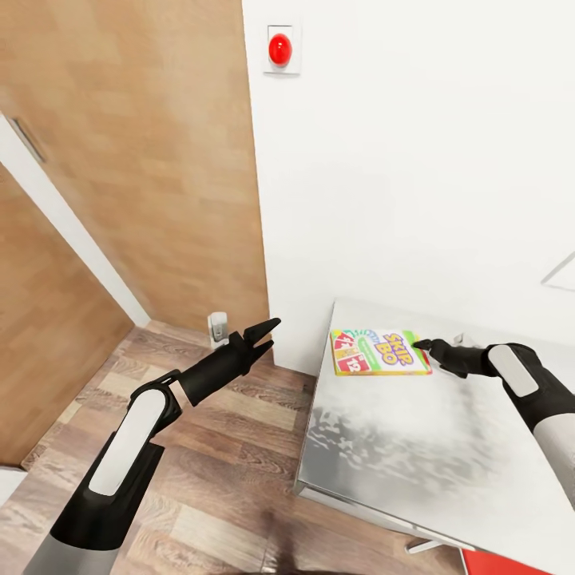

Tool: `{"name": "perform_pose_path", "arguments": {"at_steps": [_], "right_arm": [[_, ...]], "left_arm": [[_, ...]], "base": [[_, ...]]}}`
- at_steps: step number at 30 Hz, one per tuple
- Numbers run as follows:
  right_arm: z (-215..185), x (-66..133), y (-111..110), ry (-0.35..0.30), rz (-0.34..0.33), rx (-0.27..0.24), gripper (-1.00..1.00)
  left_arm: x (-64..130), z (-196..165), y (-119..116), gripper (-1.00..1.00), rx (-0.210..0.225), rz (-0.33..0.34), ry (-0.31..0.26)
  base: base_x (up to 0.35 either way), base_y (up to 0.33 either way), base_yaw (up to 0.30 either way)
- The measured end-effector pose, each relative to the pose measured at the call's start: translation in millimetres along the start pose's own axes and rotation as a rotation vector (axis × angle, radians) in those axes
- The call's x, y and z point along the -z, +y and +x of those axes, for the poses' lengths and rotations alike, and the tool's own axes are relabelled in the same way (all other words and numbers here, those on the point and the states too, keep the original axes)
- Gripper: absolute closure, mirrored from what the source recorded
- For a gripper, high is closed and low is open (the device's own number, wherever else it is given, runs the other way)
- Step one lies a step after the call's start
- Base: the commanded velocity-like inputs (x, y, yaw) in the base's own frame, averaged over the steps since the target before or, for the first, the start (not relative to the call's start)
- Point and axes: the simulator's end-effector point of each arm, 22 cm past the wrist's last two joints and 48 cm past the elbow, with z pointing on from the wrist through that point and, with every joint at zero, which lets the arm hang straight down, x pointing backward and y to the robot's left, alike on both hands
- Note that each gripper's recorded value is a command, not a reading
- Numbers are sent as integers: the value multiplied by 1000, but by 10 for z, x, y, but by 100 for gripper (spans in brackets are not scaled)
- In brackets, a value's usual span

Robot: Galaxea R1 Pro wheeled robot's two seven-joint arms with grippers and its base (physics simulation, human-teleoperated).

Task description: Put all the toys in the child's room - the three board games (two on the bed and one on the table), the two jigsaw puzzles on the table, and the tennis ball on the table - inside the toy box on the table in the child's room.

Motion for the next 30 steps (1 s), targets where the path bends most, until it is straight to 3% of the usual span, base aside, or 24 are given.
{"name": "perform_pose_path", "arguments": {"at_steps": [9, 17, 30], "right_arm": [[-25, -4, 4, -10, -1, 1, -100], [-38, 7, 160, -14, -76, -3, -100], [-39, 21, 218, -14, -111, 0, -100]], "left_arm": [[1, 0, -1, -100, 0, 0, 0], [0, 2, -2, -100, 0, 1, 0], [-2, 4, -3, -100, 0, 1, 1]], "base": [[0, 0, 184], [0, 0, 234], [0, 0, 56]]}}
